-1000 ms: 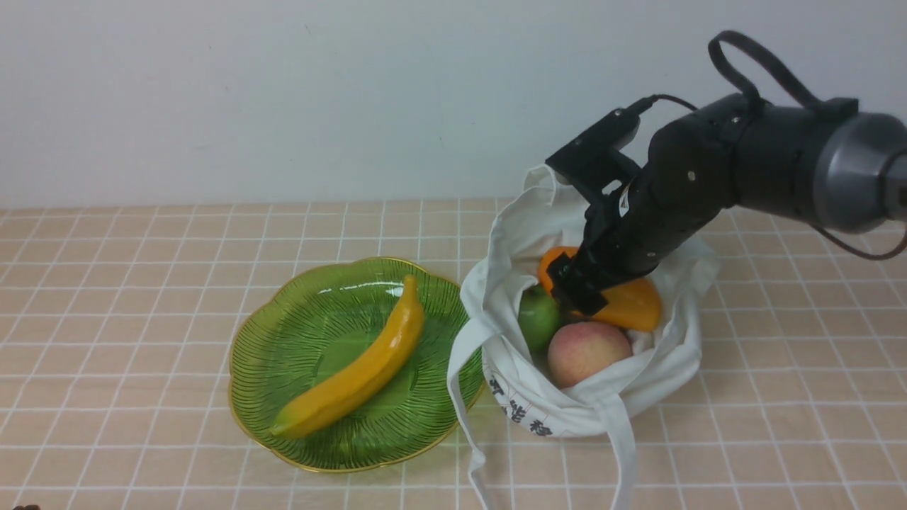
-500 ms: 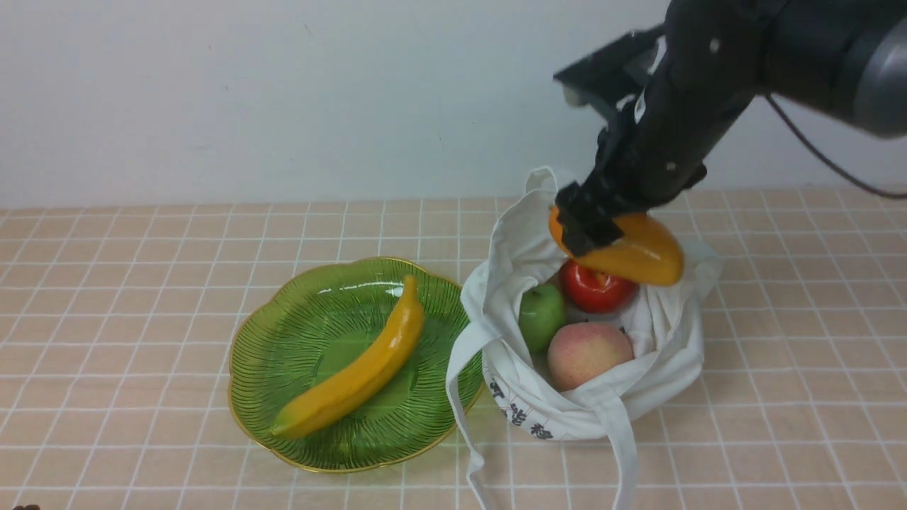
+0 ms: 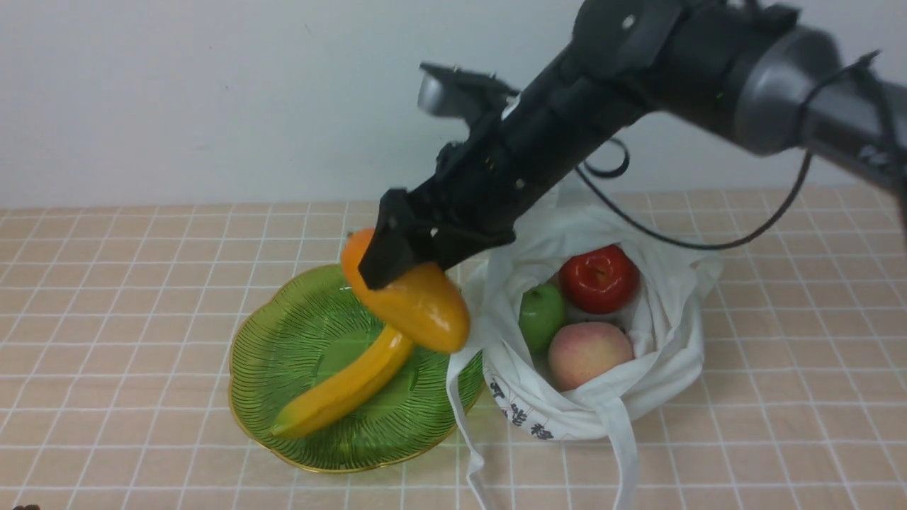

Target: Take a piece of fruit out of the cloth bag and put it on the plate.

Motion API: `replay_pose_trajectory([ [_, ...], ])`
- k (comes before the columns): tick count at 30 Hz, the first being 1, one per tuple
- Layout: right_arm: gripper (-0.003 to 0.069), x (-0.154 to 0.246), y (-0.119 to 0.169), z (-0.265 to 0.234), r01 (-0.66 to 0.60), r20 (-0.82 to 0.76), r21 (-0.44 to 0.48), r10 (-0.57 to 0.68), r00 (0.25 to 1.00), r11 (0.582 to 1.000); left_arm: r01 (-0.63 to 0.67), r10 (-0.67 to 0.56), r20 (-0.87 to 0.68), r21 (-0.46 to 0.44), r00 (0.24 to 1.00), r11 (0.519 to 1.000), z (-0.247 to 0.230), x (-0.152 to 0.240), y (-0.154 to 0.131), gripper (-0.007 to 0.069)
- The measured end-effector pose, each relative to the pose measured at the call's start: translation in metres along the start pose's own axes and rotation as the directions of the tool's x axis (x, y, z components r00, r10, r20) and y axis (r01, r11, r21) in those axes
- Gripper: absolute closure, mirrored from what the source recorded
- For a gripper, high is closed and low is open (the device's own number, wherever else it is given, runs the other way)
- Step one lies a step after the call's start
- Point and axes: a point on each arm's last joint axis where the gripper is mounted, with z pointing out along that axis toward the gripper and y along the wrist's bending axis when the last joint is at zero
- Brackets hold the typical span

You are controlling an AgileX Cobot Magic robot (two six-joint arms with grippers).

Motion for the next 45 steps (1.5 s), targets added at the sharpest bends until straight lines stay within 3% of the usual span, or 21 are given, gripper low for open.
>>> replay_pose_trajectory([
  [5,0.006,0.007,-0.025,0.041,-0.053,-0.047,0.012,0.053,0.998,0.999,0.0,0.0,0.0,0.0,1.0,1.0,0.0,0.0,0.0,0.0633],
  [8,-0.001,0.01,-0.035,0.054,-0.07,-0.061,0.032,0.072,0.996,0.997,0.0,0.0,0.0,0.0,1.0,1.0,0.0,0.0,0.0,0.0633],
  [13,-0.003,0.002,-0.033,0.05,-0.056,-0.043,0.043,0.058,0.997,0.998,0.0,0.0,0.0,0.0,1.0,1.0,0.0,0.0,0.0,0.0633],
  [20,-0.0027,-0.033,-0.011,0.006,0.083,0.015,0.088,-0.085,0.996,0.993,0.0,0.0,0.0,0.0,1.0,1.0,0.0,0.0,0.0,0.0633],
  [27,0.0173,-0.065,0.023,-0.067,0.039,0.226,0.209,-0.087,0.97,0.977,0.0,0.0,0.0,0.0,1.0,1.0,0.0,0.0,0.0,0.0633],
  [34,0.0608,-0.047,0.087,-0.193,0.071,0.405,0.379,-0.234,0.884,0.923,0.0,0.0,0.0,0.0,1.0,1.0,0.0,0.0,0.0,0.0633],
  [39,0.067,0.011,0.124,-0.265,0.055,0.444,0.463,-0.285,0.849,0.885,0.0,0.0,0.0,0.0,1.0,1.0,0.0,0.0,0.0,0.0633],
  [45,0.0671,0.1,0.134,-0.293,-0.005,0.413,0.524,-0.248,0.876,0.852,0.0,0.0,0.0,0.0,1.0,1.0,0.0,0.0,0.0,0.0633],
])
